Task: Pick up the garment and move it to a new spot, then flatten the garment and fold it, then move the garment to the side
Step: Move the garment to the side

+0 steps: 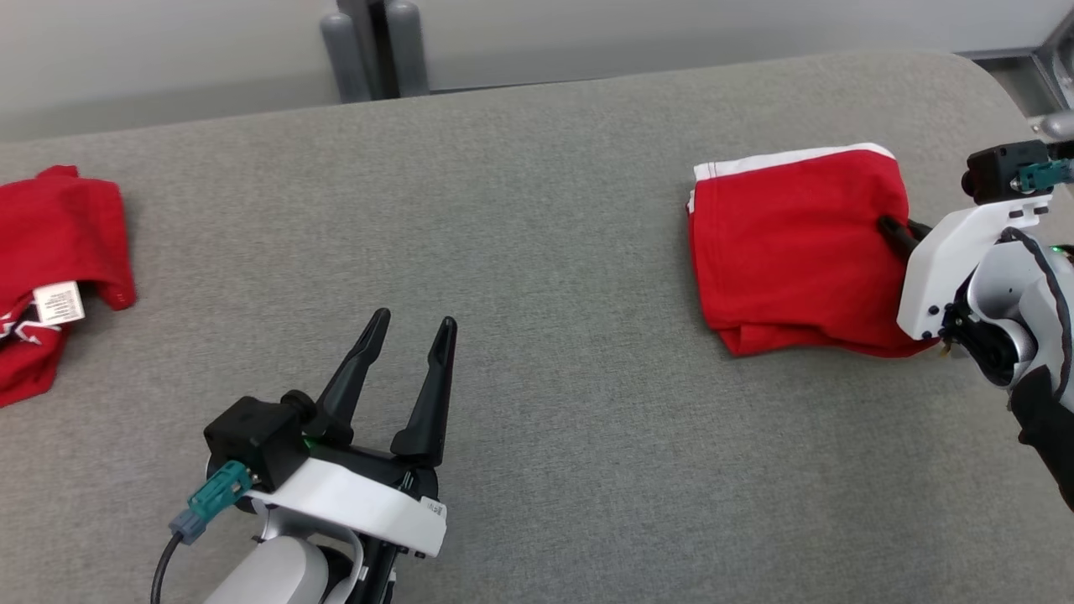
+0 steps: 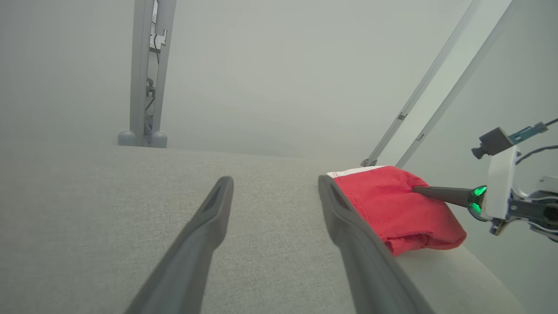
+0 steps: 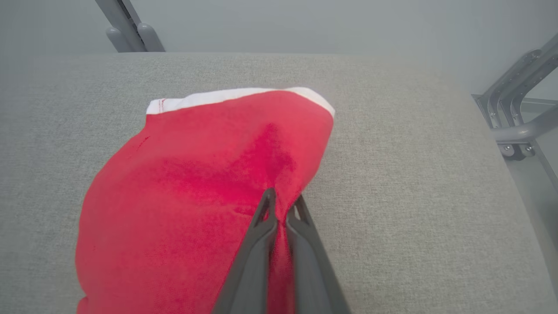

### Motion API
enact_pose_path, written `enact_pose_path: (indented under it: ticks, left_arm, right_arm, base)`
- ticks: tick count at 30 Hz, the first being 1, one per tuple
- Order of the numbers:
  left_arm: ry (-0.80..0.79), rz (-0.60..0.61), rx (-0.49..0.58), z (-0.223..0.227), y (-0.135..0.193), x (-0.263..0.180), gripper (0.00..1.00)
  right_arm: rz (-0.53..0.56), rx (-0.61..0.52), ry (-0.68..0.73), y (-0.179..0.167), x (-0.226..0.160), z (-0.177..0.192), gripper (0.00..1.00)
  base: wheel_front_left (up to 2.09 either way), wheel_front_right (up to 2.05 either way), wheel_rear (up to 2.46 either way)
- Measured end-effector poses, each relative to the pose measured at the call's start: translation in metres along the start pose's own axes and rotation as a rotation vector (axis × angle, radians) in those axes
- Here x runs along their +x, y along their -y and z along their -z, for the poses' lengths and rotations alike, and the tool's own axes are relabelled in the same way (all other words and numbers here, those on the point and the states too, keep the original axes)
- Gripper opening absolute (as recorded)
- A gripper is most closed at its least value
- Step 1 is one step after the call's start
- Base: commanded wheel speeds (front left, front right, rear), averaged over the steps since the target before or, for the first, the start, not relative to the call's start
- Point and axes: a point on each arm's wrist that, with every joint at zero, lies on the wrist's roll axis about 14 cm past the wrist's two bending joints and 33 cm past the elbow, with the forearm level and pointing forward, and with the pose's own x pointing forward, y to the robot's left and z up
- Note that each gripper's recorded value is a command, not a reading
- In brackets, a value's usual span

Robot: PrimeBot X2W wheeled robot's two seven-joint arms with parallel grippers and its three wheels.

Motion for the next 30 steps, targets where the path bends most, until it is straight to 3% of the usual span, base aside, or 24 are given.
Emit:
enact_pose_path:
  ticks: [8, 18, 30]
  left_arm:
    - [-0.069, 0.095, -0.026, 0.028, 0.017, 0.031, 1.0]
    - [-0.079, 0.09, -0.023, 0.031, 0.011, 0.033, 1.0]
    - [-0.081, 0.039, -0.01, 0.029, -0.01, 0.03, 1.0]
  right_arm:
    - [0.112, 0.001, -0.027, 0.051, -0.002, 0.009, 0.0]
    - [0.205, -0.084, -0.041, 0.086, 0.002, 0.002, 0.0]
    - [0.287, -0.317, -0.064, 0.111, 0.021, -0.011, 0.0]
  base:
    - [0.0, 0.0, 0.0]
    - [0.0, 0.0, 0.0]
    - [0.0, 0.0, 0.0]
